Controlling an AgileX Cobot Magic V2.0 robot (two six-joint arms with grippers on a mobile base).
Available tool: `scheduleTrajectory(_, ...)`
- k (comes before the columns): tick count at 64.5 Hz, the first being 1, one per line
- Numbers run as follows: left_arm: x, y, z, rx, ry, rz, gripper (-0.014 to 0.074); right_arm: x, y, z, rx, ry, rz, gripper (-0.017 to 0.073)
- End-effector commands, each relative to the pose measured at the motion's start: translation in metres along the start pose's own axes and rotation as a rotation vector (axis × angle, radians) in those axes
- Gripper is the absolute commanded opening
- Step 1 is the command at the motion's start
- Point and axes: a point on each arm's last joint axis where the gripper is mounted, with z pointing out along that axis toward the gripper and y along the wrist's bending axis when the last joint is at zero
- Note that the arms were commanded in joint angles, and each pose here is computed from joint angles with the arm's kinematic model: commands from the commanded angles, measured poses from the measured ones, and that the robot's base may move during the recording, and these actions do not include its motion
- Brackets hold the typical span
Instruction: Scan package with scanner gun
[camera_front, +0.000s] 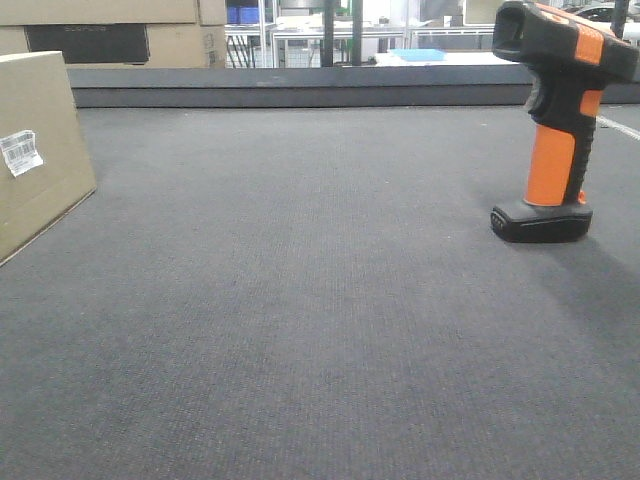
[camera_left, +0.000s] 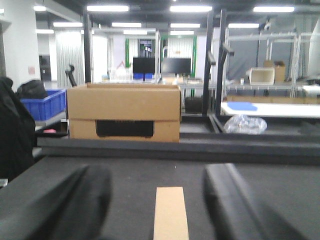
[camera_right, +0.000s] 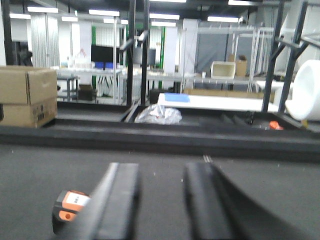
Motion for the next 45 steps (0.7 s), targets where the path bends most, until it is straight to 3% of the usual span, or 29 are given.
scheduleTrajectory(1,-0.008,0.0,0.018,0.004,0.052,-0.013,0.0455,0.001,-0.001,0.019,0.002,0.03,0.004,0.034)
scheduleTrajectory(10,-0.01,-0.002,0.047,0.019,0.229,-0.012,0.0593,0.011,-0.002,0.041,0.008,0.095,0.005,0.0577)
scheduleTrajectory(20,-0.014,-0.009,0.081,0.068,0.424,-0.011,0.0601,0.022,-0.002,0.056,0.01,0.166,0.007,0.0568)
scheduleTrajectory(36,-0.027,-0.015,0.153,0.069,0.861,-0.01,0.0599,0.023,0.0,0.059,-0.003,0.172,0.007,0.0568)
scheduleTrajectory(45,-0.019,-0.021,0.198,0.101,1.05,0.017,0.0599,0.024,0.005,0.059,-0.041,0.172,0.009,0.0568)
